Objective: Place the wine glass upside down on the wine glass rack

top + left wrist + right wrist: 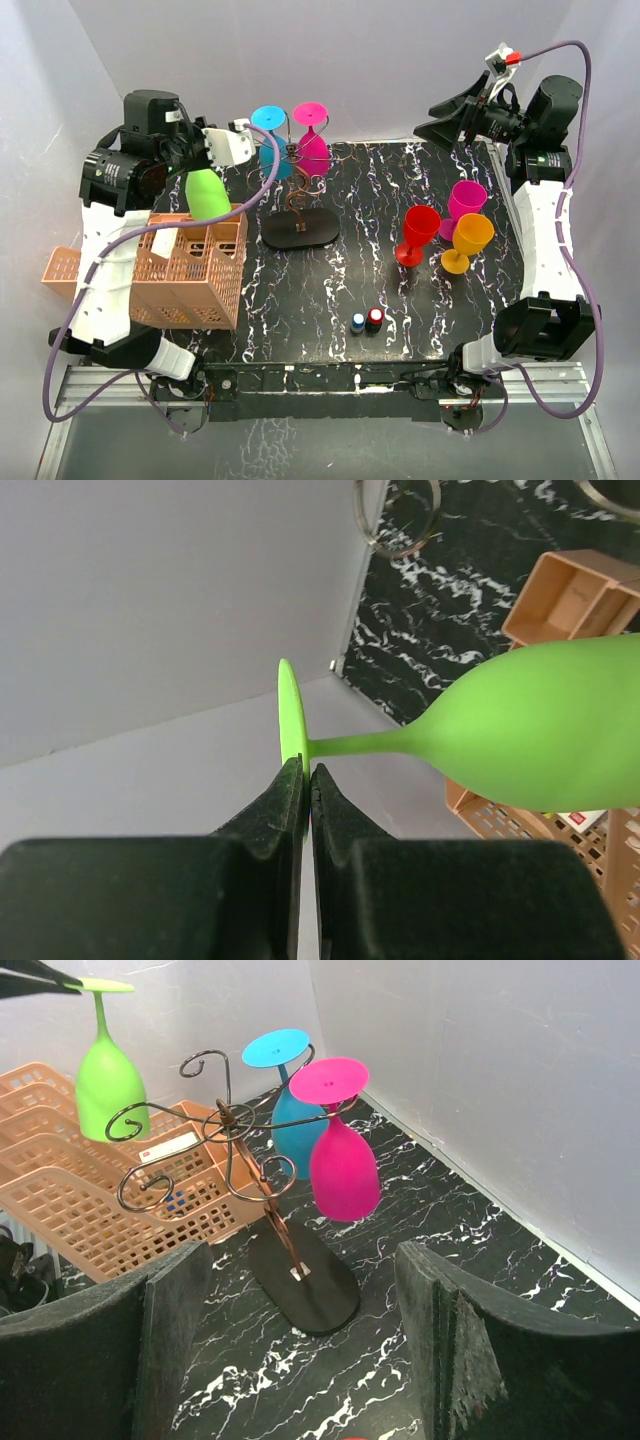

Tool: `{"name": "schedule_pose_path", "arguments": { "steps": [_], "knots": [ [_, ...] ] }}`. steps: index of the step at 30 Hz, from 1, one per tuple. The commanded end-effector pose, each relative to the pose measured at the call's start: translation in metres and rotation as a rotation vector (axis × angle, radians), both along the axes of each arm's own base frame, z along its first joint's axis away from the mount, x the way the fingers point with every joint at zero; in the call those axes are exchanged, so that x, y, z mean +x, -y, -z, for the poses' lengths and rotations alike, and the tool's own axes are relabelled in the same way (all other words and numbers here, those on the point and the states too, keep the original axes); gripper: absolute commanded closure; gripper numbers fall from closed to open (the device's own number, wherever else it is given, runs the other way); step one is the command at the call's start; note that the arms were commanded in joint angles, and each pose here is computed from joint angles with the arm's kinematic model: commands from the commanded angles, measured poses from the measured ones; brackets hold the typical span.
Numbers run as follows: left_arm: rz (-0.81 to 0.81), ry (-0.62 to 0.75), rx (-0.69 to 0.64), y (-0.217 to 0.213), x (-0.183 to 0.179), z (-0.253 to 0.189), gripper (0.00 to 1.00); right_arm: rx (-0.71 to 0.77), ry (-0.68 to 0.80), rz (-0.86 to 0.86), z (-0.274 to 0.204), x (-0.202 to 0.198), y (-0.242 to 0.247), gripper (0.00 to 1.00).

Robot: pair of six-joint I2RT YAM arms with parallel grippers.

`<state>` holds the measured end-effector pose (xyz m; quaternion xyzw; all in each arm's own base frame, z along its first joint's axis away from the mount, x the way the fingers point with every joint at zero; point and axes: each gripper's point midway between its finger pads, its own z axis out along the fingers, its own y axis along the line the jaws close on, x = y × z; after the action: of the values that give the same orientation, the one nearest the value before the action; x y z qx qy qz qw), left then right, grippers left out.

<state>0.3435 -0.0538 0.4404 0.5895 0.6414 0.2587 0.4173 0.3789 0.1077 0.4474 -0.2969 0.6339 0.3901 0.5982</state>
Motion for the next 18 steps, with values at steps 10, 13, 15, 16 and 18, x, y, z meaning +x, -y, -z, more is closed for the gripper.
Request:
{"name": "schedule_pose_path", "arguments": {
  "steps": [10, 13, 15, 16, 18],
  "knots": [
    [0.182, 0.004, -0.098, 0.037, 0.002, 0.013, 1.0, -0.007, 0.076, 0.021, -0.014, -0.007, 0.004, 0.19],
    [0.223, 0.004, -0.115, 0.047, 0.006, 0.015, 1.0, -0.005, 0.073, 0.022, -0.013, -0.007, 0.004, 0.19],
    [0.246, 0.009, -0.124, 0.055, 0.008, 0.015, 1.0, -0.004, 0.072, 0.024, -0.013, -0.007, 0.005, 0.19],
    [0.257, 0.007, -0.123, 0.06, 0.01, 0.017, 1.0, -0.004, 0.073, 0.025, -0.014, -0.007, 0.005, 0.19],
    [0.277, 0.008, -0.109, 0.066, 0.012, 0.019, 1.0, -0.004, 0.074, 0.03, -0.014, -0.008, 0.006, 0.19]
  ]
}}
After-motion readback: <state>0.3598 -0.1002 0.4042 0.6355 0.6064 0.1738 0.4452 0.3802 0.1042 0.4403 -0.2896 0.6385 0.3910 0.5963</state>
